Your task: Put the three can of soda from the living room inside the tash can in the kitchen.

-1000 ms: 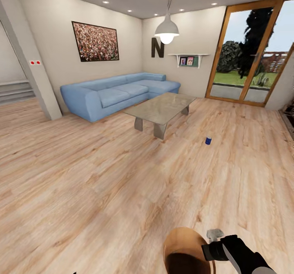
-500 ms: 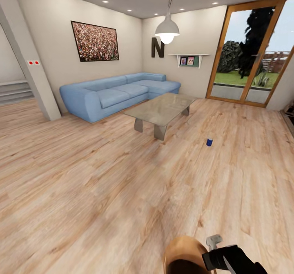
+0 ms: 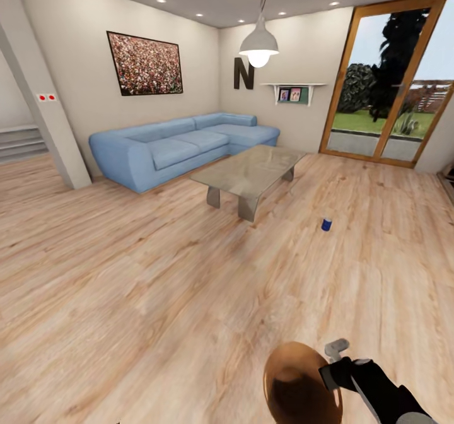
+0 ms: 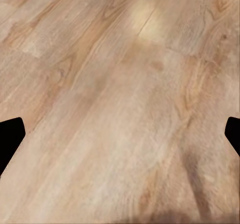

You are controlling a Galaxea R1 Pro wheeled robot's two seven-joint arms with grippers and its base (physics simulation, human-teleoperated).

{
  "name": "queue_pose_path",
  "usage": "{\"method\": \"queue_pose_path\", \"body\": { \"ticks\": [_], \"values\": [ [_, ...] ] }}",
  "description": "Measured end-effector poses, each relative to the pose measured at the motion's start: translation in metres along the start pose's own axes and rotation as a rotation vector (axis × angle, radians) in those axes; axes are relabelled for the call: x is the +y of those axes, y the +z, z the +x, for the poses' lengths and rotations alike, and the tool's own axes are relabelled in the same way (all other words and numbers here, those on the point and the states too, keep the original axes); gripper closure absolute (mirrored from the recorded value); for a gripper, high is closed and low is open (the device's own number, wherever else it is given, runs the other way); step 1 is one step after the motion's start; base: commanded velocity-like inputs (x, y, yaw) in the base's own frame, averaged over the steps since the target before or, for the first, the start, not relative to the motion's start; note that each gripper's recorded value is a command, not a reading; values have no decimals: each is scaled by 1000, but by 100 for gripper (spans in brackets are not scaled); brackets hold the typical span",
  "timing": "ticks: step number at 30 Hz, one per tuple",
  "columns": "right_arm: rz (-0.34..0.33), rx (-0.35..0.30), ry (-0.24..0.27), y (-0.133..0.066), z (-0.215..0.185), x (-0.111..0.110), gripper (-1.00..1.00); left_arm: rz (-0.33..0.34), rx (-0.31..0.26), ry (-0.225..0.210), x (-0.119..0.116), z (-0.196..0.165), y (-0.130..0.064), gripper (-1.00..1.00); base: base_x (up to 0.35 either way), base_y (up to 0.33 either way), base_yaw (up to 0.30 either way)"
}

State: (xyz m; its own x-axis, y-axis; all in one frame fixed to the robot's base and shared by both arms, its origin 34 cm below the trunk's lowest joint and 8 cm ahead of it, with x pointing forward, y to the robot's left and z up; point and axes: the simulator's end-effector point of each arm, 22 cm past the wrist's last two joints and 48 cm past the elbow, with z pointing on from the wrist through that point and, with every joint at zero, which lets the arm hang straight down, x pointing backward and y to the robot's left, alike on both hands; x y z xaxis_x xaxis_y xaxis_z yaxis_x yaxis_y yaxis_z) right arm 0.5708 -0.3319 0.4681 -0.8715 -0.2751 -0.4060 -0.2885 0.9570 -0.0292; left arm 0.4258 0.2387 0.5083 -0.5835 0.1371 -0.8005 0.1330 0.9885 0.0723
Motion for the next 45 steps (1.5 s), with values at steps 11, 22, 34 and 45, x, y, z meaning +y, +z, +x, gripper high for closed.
{"method": "queue_pose_path", "body": {
  "ticks": [11, 22, 34, 45],
  "values": [
    [-95, -180, 208, -15, -58, 4, 100, 0, 2, 0, 1, 0, 0, -100, 324, 0, -25],
    [-97, -195, 211, -16, -65, 5, 100, -32, -24, -11, 22, -88, 69, -100, 326, 0, -227],
    [-90, -226, 299, -24, -67, -19, 100, 52, 20, -208, 21, -173, 130, -100, 324, -17, -248],
    [-55, -205, 395, -38, -55, -62, 100, 61, 31, -217, 17, -148, 134, -100, 280, -191, -213]
  ]
}}
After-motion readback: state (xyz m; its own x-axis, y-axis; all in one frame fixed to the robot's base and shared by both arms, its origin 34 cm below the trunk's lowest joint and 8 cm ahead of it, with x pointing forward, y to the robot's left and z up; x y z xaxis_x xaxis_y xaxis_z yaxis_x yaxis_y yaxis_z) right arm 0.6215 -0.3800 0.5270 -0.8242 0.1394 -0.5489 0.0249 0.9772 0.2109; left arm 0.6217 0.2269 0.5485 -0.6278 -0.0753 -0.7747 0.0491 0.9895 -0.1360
